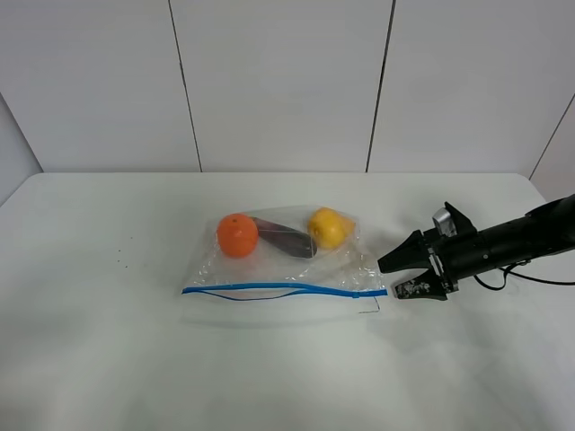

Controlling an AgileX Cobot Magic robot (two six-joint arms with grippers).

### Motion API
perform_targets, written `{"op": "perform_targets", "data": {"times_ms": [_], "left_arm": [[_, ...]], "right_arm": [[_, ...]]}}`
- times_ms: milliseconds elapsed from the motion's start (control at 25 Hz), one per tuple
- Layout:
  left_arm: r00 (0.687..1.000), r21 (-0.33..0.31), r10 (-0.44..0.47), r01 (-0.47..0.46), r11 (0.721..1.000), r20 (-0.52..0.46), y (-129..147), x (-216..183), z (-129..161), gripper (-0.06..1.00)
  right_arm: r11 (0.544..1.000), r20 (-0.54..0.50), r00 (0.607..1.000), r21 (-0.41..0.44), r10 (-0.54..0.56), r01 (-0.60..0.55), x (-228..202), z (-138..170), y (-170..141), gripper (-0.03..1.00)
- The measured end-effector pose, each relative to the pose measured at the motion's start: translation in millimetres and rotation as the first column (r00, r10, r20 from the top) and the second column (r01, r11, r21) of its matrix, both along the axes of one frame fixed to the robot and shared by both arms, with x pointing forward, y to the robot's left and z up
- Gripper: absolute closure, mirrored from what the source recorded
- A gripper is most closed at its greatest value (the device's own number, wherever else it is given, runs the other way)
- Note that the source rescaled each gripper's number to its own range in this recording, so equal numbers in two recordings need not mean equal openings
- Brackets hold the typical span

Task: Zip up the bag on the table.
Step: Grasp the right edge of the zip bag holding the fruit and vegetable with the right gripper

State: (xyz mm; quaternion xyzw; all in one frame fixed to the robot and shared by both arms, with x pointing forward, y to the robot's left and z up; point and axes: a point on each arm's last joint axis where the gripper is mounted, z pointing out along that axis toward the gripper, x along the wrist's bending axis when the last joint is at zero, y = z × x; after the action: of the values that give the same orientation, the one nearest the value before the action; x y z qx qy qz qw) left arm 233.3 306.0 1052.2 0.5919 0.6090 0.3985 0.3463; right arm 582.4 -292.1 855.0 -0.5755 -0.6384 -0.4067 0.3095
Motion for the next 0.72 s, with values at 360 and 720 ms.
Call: {"op": "perform_targets", "data": {"times_ms": [360,720], "left_arm": [[1.0,-0.001,0.0,0.0,1.0,0.0,0,0,0,-0.05],[1.0,-0.001,0.0,0.0,1.0,0.0,0,0,0,-0.05]], "right_arm": [[1.0,0.013,1.0,0.017,0.023,-0.024,2,1,18,-0.03],[0.999,0.028,1.0,0.034,0.006,-0.007,6,3,38,-0.03]]}}
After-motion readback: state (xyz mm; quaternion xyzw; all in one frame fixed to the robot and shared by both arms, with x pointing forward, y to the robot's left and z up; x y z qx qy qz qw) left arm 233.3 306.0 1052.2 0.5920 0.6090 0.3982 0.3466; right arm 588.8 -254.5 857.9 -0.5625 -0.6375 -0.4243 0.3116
